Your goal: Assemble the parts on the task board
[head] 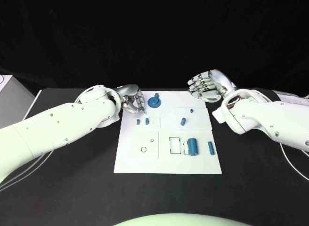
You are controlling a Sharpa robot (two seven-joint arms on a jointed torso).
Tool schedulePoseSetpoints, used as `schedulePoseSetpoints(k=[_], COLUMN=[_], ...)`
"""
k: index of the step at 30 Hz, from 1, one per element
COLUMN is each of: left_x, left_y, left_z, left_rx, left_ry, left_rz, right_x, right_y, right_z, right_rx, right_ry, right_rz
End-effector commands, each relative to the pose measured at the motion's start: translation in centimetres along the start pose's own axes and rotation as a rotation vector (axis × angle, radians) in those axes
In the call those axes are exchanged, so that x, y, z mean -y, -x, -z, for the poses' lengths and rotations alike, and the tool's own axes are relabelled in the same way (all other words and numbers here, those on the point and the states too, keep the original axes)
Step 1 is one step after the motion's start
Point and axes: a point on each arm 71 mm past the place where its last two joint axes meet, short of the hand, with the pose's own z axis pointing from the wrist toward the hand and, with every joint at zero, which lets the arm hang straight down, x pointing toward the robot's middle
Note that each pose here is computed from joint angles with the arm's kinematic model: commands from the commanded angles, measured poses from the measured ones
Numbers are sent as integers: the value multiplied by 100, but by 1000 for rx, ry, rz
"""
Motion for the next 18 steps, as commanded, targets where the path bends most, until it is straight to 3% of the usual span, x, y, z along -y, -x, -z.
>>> schedulePoseSetpoints(k=[1,18], left_x=[18,26], left_y=[-17,-125], left_z=[-18,-41], left_rx=[-2,-44], left_ry=[-2,0], left_rz=[-4,-7], right_x=[-23,-31], right_y=[-17,-21], right_z=[0,5], right_rx=[-12,-13], right_ry=[20,21], right_rz=[2,1])
